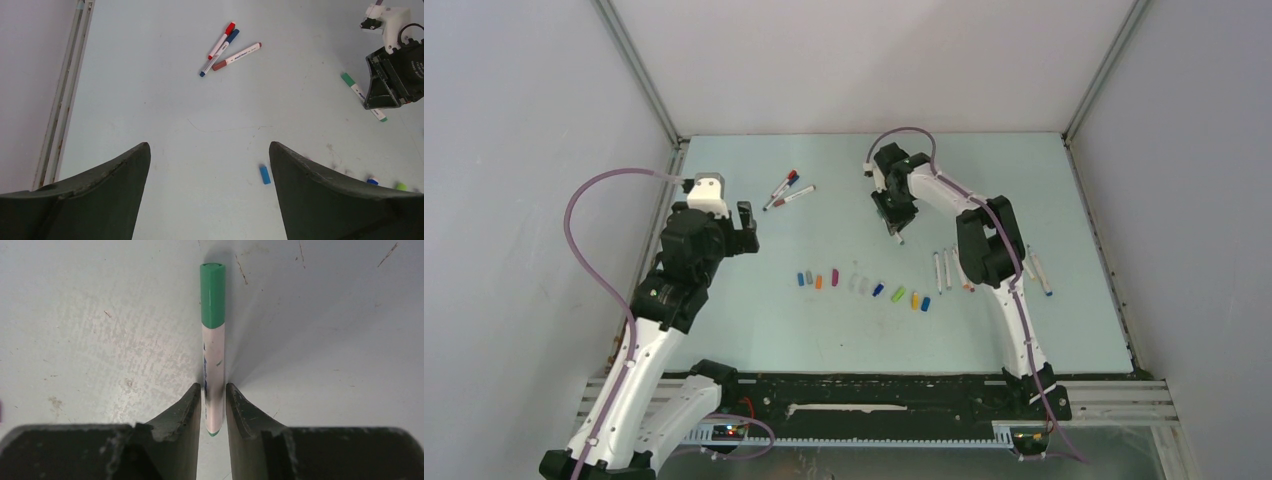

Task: Open the pen caps
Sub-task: Move the pen to the center of the board, then pick up the pen from the center of the board.

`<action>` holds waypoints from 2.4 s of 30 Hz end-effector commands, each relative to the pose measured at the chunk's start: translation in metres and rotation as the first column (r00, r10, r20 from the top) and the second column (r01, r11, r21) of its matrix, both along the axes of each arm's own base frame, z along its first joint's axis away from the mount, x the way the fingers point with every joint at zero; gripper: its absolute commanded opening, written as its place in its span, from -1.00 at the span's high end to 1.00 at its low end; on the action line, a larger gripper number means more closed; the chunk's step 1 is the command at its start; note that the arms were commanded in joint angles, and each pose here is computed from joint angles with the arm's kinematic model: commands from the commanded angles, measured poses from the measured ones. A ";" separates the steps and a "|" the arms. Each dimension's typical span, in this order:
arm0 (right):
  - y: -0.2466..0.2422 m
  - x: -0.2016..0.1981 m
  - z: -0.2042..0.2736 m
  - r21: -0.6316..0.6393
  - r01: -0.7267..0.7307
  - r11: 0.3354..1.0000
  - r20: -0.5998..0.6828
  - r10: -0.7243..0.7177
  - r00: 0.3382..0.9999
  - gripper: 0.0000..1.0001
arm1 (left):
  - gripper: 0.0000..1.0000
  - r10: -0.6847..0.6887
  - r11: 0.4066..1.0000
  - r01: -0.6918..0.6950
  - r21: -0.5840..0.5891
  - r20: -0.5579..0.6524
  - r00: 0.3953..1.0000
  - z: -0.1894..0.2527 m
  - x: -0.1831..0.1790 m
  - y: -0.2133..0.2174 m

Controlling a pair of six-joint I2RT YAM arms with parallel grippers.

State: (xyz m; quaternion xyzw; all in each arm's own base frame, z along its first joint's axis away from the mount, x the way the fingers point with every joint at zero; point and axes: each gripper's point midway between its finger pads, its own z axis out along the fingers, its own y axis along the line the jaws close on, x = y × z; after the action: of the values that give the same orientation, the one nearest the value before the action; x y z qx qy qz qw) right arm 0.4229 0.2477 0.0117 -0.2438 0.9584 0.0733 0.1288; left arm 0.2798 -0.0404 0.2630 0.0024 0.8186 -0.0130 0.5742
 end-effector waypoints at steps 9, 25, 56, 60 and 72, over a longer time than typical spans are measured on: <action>-0.004 -0.019 -0.019 0.018 -0.076 0.997 -0.128 0.078 0.989 0.98 | -0.83 -0.042 0.999 0.042 -0.017 0.024 0.999 -0.002 0.001 -0.007; 0.009 -0.029 0.088 0.165 -0.274 0.947 0.132 0.254 0.958 1.00 | -0.99 -0.348 0.749 0.348 -0.564 0.113 0.931 0.000 0.011 -0.115; -0.012 -0.176 0.230 0.738 -0.534 0.412 0.381 0.400 0.834 1.00 | -0.74 -0.394 0.323 0.521 -0.790 0.388 0.833 0.060 0.010 -0.267; -0.009 -0.178 0.227 0.741 -0.530 0.411 0.369 0.409 0.834 1.00 | -0.69 -0.417 0.308 0.533 -0.788 0.392 0.820 0.062 0.010 -0.278; -0.005 -0.179 0.221 0.741 -0.525 0.419 0.352 0.423 0.835 1.00 | -0.21 -0.476 0.309 0.516 -0.799 0.339 0.812 0.051 0.011 -0.304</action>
State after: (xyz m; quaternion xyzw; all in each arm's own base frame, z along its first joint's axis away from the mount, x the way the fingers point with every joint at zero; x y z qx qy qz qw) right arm 0.2448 0.2406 0.2314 -0.4143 0.7048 0.5182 0.2511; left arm 0.2919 -0.3338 0.2834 -0.0488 0.6662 -0.5776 0.4693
